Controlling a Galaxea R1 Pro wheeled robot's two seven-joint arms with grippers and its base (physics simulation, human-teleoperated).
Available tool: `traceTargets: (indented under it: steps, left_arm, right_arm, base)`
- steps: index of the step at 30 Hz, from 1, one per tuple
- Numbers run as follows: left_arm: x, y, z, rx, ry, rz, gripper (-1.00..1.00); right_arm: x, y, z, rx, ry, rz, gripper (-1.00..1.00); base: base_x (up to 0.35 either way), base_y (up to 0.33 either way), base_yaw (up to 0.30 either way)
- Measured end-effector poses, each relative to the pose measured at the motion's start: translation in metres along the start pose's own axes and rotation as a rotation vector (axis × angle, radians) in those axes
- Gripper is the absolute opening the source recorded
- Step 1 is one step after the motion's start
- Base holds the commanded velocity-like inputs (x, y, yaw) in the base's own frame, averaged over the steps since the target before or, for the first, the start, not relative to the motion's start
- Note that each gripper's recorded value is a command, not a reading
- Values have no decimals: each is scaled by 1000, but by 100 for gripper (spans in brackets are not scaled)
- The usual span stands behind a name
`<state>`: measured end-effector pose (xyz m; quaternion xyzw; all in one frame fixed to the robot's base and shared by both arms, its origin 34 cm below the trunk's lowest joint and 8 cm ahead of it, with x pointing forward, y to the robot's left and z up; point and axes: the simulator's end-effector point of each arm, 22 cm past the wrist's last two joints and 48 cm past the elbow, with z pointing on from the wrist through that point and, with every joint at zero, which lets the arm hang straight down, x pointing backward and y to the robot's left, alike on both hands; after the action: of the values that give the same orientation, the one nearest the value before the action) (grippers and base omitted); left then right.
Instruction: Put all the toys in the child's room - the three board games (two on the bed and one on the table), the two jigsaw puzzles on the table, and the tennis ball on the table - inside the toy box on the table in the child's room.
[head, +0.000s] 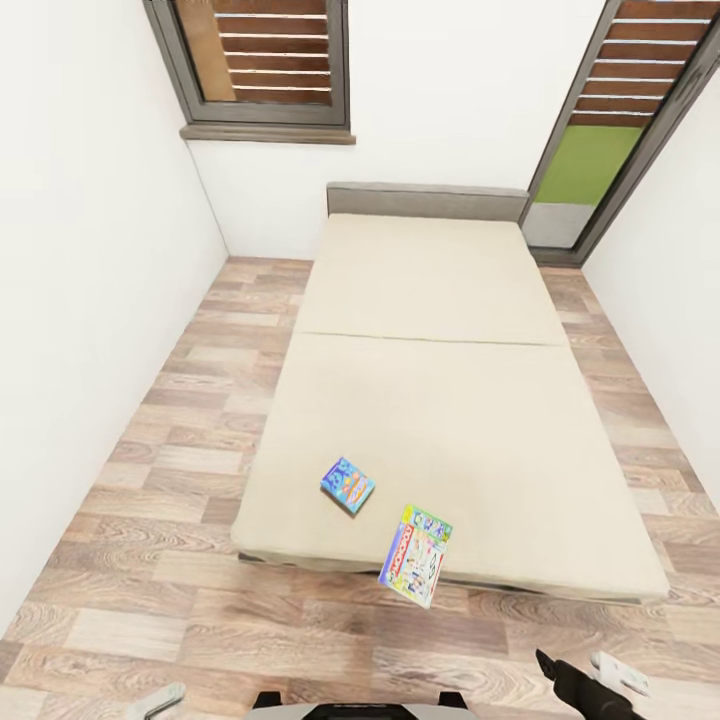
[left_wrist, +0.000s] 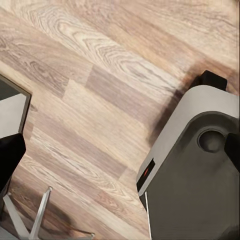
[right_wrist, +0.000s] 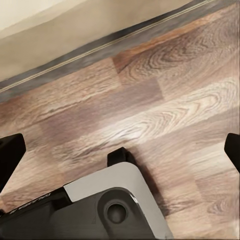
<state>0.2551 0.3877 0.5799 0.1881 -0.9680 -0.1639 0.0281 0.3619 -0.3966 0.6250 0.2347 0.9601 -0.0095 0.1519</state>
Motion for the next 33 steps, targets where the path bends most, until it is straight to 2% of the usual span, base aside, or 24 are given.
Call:
traceTargets:
  steps: [4,11,15,27,33]
  left_arm:
    - [-4,-1,-1,6,-2,0,100]
    - [-24,-6,-5,22,-92,-8,100]
    - [-23,-10,-6,33,-102,-6,100]
    - [-18,-49,-13,206,-106,12,100]
    - [-23,-57,-17,247,-117,17,100]
  right_arm:
    - [-2,-2,-1,11,-12,-35,100]
    - [-4,0,-2,8,-21,-43,100]
    - [-6,1,-3,6,-27,-43,100]
    - [-14,4,-5,-2,-44,-42,100]
    - [-17,6,-7,-6,-54,-41,100]
  base:
    - [0,0,0]
    - [0,0,0]
    - [0,0,0]
    - [-86,-103,-3]
    - [-29,-40,-70]
